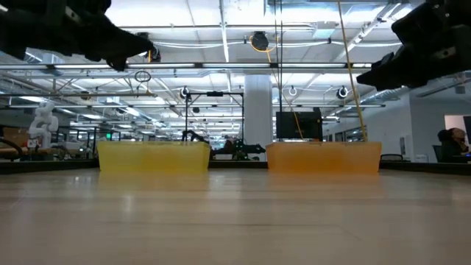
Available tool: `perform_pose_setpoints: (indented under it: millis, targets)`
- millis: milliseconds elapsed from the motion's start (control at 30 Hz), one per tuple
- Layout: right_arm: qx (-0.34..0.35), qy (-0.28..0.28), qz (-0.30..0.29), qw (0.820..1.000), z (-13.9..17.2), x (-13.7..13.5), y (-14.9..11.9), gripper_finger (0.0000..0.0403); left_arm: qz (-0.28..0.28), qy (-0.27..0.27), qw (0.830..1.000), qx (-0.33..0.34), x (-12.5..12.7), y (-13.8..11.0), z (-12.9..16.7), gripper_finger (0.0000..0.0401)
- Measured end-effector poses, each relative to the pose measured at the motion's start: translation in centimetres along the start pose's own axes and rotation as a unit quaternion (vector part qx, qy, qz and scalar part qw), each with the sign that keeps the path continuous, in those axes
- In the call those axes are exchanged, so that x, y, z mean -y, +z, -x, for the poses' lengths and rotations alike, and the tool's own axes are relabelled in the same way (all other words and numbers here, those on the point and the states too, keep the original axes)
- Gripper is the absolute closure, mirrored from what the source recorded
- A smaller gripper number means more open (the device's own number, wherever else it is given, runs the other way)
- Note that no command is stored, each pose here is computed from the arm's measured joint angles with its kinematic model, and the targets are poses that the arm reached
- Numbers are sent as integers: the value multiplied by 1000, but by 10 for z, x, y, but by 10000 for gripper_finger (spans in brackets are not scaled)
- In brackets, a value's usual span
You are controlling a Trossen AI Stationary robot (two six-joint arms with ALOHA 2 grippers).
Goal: Pick and place medicine bottles into bin by pill shape (circle, oval)
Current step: Return to Home Position
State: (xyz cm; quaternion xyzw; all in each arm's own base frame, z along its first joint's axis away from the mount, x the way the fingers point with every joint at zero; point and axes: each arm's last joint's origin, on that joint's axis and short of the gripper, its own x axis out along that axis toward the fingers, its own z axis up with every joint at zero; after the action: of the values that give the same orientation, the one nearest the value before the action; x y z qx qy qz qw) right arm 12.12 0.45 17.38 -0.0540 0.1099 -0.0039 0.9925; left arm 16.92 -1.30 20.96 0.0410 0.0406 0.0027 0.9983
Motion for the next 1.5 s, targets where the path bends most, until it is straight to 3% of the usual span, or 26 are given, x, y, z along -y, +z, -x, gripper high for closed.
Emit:
perform_pose_setpoints:
  millis: [433, 800, 1067, 1500]
  targets:
    - [41, 33, 19, 998, 5, -3, -14, 399, 20, -5, 998, 67, 2, -44, 21, 398]
    - [95, 25, 35, 995, 13, -2, -10, 399, 4, -10, 998, 65, 2, -44, 22, 396]
    - [102, 24, 47, 993, 19, -2, -12, 399, -18, -53, 994, 96, 4, -38, 26, 398]
    - [106, 20, 76, 991, 22, -2, -12, 399, 0, -30, 996, 83, 1, -37, 41, 395]
